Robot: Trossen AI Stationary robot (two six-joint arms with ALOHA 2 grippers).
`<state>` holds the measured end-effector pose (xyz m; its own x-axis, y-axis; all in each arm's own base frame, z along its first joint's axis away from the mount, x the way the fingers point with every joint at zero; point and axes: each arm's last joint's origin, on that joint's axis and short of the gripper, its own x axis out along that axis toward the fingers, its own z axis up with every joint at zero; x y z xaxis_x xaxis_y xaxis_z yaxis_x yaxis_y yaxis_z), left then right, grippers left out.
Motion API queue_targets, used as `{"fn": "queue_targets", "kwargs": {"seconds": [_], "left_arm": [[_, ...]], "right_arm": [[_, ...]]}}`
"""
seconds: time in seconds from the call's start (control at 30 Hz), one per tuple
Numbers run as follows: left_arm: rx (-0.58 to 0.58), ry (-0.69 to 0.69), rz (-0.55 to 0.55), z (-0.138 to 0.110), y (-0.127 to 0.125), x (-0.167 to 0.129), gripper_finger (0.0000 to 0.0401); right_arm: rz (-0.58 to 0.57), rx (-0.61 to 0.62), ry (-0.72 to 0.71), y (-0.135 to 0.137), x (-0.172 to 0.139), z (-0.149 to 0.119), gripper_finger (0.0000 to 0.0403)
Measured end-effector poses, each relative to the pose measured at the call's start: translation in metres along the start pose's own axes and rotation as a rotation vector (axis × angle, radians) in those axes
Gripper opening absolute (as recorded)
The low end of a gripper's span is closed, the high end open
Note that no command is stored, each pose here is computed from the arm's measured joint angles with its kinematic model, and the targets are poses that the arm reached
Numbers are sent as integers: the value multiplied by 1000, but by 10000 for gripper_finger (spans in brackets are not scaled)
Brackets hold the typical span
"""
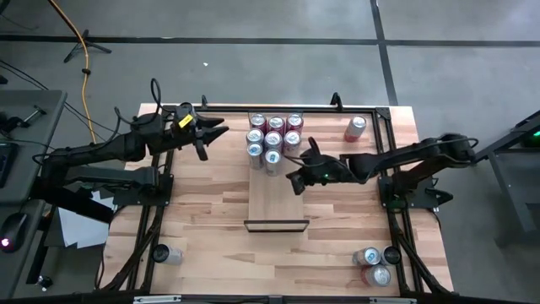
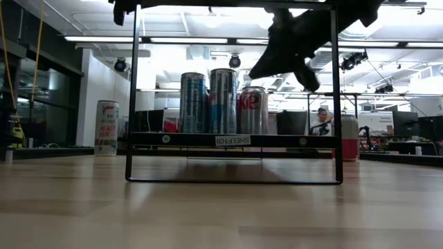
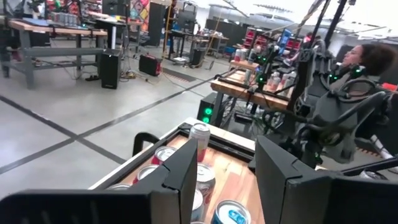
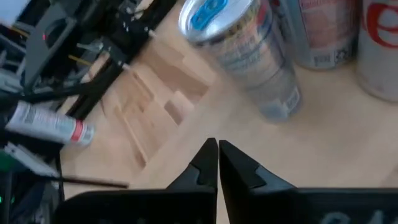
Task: Place canned beverage on shelf
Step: Put the top blue soda can on the shelf aligned with the other blue soda can
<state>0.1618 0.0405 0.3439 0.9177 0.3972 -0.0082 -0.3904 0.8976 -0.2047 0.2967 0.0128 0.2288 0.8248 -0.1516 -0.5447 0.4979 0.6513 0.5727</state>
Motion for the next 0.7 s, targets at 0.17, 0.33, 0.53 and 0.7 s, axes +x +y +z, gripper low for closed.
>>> {"fn": "queue_targets", "kwargs": {"seconds": [0.17, 0.33, 0.53, 0.7], "left_arm": [[3, 8, 26, -1, 1, 1, 102], [6, 21, 30, -3, 1, 2, 102], [5, 24, 33, -4, 1, 3, 102], [-10, 25, 33, -4, 1, 4, 102]], "right_arm": [[-33, 5, -8, -2, 22, 1, 0], [-132, 8, -55, -6, 40, -1, 0], [-239, 14, -90, -11, 45, -3, 0], [-310, -4, -98, -18, 44, -1, 0]]}}
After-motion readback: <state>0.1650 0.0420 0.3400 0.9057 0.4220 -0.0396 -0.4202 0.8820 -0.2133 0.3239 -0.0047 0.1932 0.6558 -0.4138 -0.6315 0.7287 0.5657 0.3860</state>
